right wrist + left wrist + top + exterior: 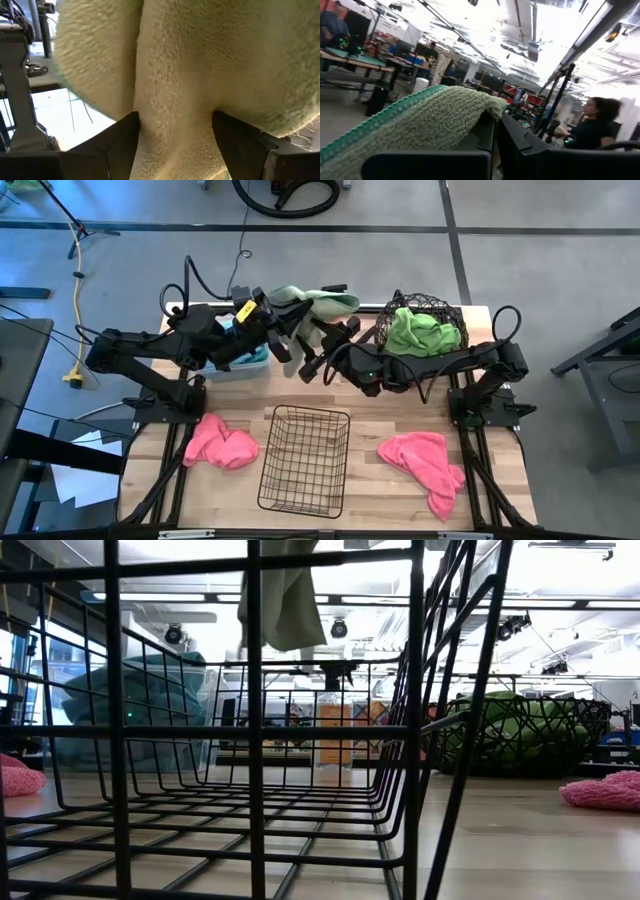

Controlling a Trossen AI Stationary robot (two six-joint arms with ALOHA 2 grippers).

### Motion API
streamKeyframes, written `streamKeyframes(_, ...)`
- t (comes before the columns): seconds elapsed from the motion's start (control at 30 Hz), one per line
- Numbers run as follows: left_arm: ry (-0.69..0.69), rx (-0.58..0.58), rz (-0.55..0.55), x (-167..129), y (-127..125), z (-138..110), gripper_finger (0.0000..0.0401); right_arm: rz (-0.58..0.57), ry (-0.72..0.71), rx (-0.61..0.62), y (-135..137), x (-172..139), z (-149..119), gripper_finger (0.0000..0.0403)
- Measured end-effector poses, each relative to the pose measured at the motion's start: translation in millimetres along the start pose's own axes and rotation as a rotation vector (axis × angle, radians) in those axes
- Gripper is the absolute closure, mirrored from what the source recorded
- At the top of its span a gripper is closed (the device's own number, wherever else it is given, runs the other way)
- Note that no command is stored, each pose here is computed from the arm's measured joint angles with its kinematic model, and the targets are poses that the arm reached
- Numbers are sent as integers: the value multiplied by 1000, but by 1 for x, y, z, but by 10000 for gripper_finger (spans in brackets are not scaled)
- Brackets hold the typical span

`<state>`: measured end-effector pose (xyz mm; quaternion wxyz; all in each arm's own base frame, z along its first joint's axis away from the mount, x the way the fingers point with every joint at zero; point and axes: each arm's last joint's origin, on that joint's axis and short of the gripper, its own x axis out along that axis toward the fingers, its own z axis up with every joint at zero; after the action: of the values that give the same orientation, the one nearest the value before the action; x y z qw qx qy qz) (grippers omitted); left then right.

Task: Sort microfiber towel by color & place in baskets

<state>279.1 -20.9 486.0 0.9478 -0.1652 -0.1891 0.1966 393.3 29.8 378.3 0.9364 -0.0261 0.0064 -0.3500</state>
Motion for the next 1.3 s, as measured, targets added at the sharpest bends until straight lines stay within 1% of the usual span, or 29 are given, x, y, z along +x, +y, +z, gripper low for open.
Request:
streamKeyframes(0.07,4,-25,-16,0,0,0,401,1,-3,4,0,0,0,166)
streamKeyframes(0.13,9,-55,-37,0,-1,0,401,3,-4,5,0,0,1,196)
streamKeyframes(0.2,13,-59,-46,0,-1,0,401,6,-5,7,0,0,1,251)
streamKeyframes(0.3,13,-60,-49,0,-1,0,401,53,-8,25,1,-1,1,363)
streamKeyframes(0.33,14,-60,-54,0,-2,0,401,78,-11,27,1,-1,2,382)
streamKeyframes(0.43,21,-51,-76,0,-2,-1,401,93,-16,75,-1,-3,6,385)
streamKeyframes(0.5,28,-18,-82,0,-2,-1,400,99,-14,73,-3,-5,9,397)
streamKeyframes(0.57,38,13,-80,-1,-2,-1,396,103,-8,69,-7,-10,14,397)
streamKeyframes(0.63,48,27,-84,-3,-1,0,386,105,-6,63,-12,-15,20,399)
streamKeyframes(0.73,104,60,-71,-10,3,3,362,107,21,44,-22,-25,27,400)
streamKeyframes(0.9,217,125,3,-23,13,3,301,107,115,-11,-43,-45,36,401)
streamKeyframes(1.07,329,171,125,-44,28,9,244,86,225,-51,-63,-70,38,402)
streamKeyframes(1.2,403,172,230,-63,42,14,218,34,306,-76,-78,-94,37,402)
streamKeyframes(1.3,444,157,270,-76,50,15,211,-14,340,-83,-86,-111,36,402)
